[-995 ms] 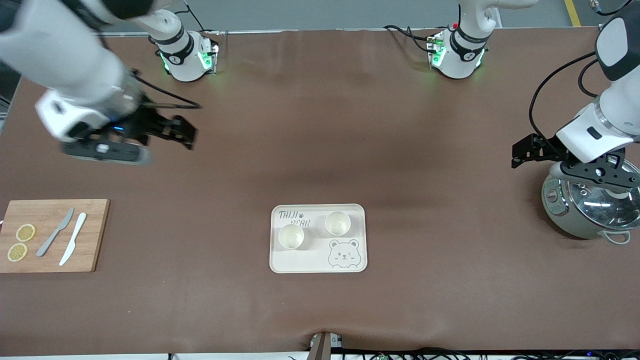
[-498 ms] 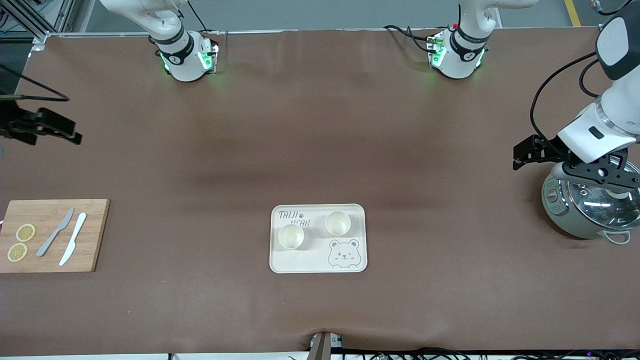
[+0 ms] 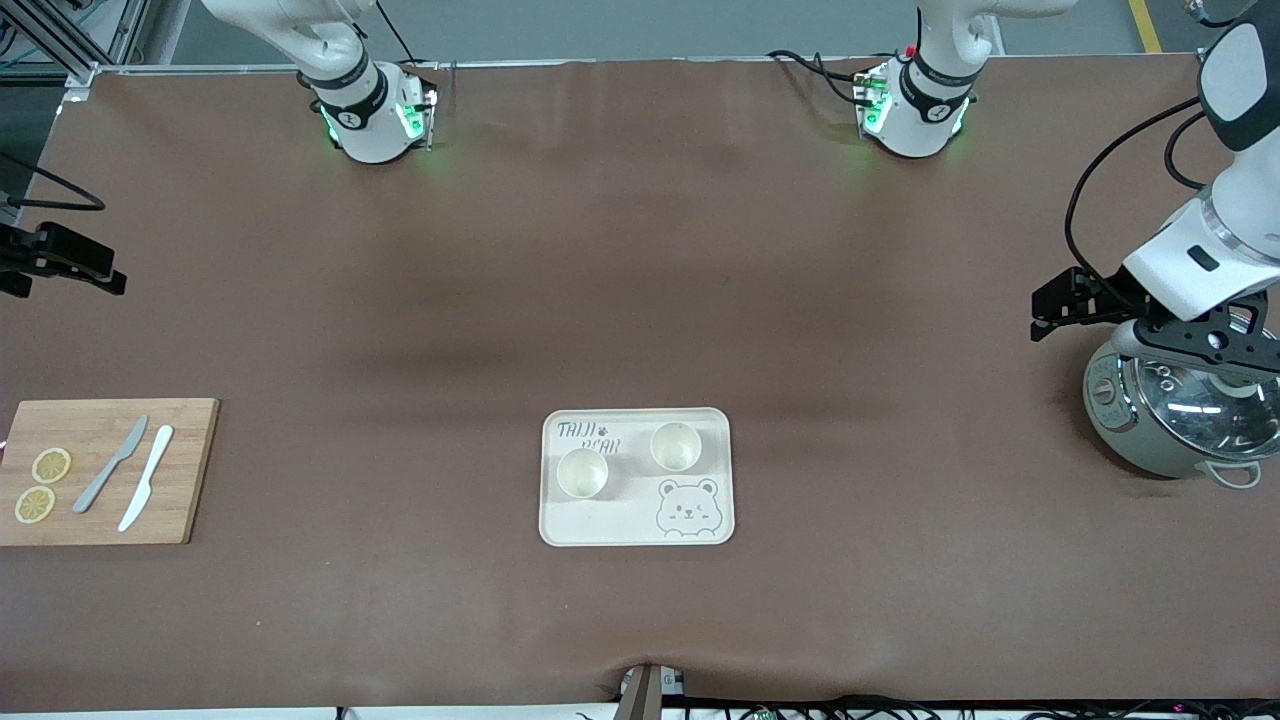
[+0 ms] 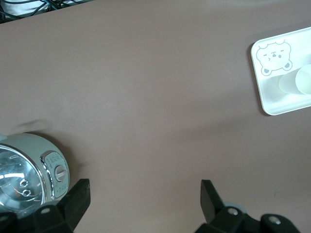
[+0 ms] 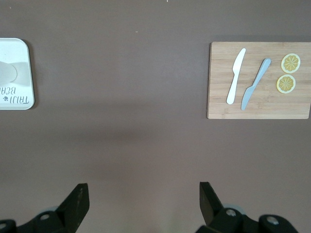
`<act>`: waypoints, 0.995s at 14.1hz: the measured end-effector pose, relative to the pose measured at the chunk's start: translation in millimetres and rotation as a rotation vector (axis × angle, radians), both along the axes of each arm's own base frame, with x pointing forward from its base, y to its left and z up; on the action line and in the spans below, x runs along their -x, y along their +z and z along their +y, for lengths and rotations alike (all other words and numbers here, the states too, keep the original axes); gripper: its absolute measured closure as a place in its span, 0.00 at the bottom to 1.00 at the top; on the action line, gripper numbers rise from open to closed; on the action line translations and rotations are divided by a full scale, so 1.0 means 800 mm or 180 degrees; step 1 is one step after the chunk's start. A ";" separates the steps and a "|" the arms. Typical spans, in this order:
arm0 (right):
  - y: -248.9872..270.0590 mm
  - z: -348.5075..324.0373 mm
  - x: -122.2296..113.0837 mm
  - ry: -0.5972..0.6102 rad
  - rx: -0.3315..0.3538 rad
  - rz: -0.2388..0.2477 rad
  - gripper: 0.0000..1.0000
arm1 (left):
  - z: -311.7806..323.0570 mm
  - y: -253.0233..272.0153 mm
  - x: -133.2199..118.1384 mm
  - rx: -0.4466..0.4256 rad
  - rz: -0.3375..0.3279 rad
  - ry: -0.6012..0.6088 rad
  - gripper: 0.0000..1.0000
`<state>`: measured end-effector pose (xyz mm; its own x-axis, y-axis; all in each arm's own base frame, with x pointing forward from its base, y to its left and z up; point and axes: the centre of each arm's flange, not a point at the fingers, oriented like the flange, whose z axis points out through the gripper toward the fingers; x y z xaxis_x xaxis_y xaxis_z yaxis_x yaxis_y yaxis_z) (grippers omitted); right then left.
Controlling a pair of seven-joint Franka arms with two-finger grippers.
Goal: Place white IKEA cup upright on tray with both arms
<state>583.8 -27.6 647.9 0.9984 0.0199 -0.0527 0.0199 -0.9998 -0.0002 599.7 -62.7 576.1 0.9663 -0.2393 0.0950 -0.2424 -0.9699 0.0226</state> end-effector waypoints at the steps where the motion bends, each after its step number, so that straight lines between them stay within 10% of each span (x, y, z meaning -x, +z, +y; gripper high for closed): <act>1: 0.000 0.000 0.000 0.0001 0.0004 -0.0004 0.00 | 0.000 0.000 0.000 0.0000 -0.0002 0.0000 0.00; 14: 0.003 -0.003 -0.002 -0.0005 0.0038 -0.0057 0.00 | -0.002 0.005 0.001 -0.0012 -0.0020 0.0061 0.00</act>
